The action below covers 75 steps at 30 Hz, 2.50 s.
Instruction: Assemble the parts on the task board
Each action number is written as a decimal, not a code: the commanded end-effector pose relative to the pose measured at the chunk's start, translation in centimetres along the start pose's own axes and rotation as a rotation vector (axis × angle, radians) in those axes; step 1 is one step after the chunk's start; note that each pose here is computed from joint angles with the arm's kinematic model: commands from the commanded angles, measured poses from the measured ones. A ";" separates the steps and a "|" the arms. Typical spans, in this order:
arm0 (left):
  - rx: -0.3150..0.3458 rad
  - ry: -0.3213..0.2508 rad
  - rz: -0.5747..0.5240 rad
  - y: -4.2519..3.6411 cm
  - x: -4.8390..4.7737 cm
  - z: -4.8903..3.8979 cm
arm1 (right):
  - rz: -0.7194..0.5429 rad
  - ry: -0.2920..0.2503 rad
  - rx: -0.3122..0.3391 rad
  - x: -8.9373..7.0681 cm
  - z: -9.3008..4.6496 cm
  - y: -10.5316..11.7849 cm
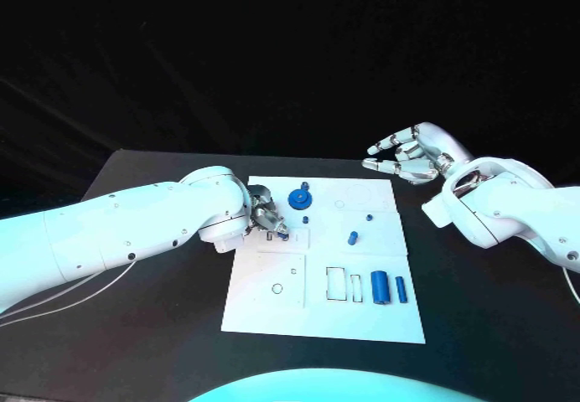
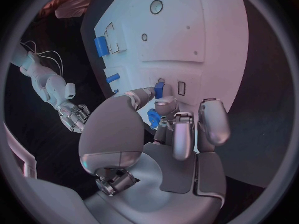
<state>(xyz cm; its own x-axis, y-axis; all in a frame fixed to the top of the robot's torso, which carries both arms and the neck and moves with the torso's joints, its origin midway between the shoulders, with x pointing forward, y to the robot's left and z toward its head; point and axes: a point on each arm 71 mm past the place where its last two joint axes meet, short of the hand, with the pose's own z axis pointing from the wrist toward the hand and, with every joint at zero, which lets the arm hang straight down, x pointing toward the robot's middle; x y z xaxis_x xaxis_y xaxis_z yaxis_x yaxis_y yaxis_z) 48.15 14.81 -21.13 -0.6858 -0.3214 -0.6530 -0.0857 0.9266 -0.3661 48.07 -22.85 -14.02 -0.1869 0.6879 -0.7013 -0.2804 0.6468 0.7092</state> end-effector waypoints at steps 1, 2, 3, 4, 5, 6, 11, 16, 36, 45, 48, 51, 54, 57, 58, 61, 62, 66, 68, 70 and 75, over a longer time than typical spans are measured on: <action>0.011 -0.023 0.027 -0.26 0.01 -0.04 | -0.008 0.014 -0.007 0.1 0.0 0.0; 0.011 -0.021 0.029 -0.27 0.04 -0.05 | -0.008 0.014 -0.007 0.1 0.0 0.0; 0.011 -0.019 0.031 -0.29 0.07 -0.05 | -0.008 0.014 -0.006 0.1 0.0 0.0; 0.011 -0.017 0.032 -0.30 0.09 -0.05 | -0.008 0.014 -0.006 0.1 0.0 0.0; 0.010 -0.014 0.034 -0.30 0.12 -0.06 | -0.008 0.014 -0.006 0.1 0.0 0.0; 0.009 -0.011 0.037 -0.31 0.15 -0.06 | -0.008 0.014 -0.006 0.1 0.0 0.0; 0.005 0.006 0.051 -0.35 0.31 -0.06 | -0.007 0.016 -0.006 0.2 0.0 0.0; 0.002 0.021 0.070 -0.42 0.45 -0.04 | -0.007 0.017 -0.006 0.2 0.0 0.0; 0.002 0.034 0.090 -0.76 0.67 0.01 | -0.007 0.020 -0.003 0.2 0.0 0.0; -0.012 0.053 0.117 -0.64 0.75 0.09 | -0.008 0.020 -0.003 0.2 0.0 -0.1; -0.017 0.054 0.122 -0.57 0.73 0.11 | -0.008 0.020 -0.002 0.2 0.0 -0.1; -0.020 0.053 0.123 -0.51 0.69 0.13 | -0.008 0.020 -0.002 0.2 0.0 -0.1; -0.023 0.051 0.121 -0.46 0.64 0.16 | -0.007 0.020 -0.003 0.3 0.0 -0.1; -0.025 0.047 0.118 -0.43 0.59 0.19 | -0.008 0.019 -0.003 0.3 0.0 -0.1; -0.025 0.045 0.117 -0.41 0.57 0.19 | -0.008 0.019 -0.003 0.3 0.0 -0.1; -0.026 0.037 0.113 -0.39 0.49 0.21 | -0.008 0.019 -0.003 0.3 0.0 -0.1; -0.026 0.035 0.111 -0.38 0.47 0.22 | -0.008 0.019 -0.003 0.3 0.0 -0.1; -0.027 0.023 0.104 -0.33 0.34 0.26 | -0.008 0.019 -0.003 0.3 0.0 -0.1; -0.027 0.019 0.099 -0.29 0.28 0.28 | -0.008 0.019 -0.003 0.3 0.0 -0.1; -0.029 0.017 0.094 -0.25 0.23 0.30 | -0.007 0.019 -0.003 0.3 0.0 -0.1; -0.031 0.028 0.091 -0.22 0.26 0.34 | -0.007 0.019 -0.002 0.3 0.0 -0.1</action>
<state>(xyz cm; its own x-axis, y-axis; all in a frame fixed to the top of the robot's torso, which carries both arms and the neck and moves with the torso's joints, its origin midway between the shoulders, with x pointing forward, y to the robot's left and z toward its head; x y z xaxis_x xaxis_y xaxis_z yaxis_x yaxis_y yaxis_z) 48.26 14.18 -21.22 -0.7057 -0.2330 -0.6691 -0.0212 0.9509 -0.3088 48.07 -22.86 -14.26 -0.1938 0.6857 -0.7016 -0.2757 0.6483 0.7097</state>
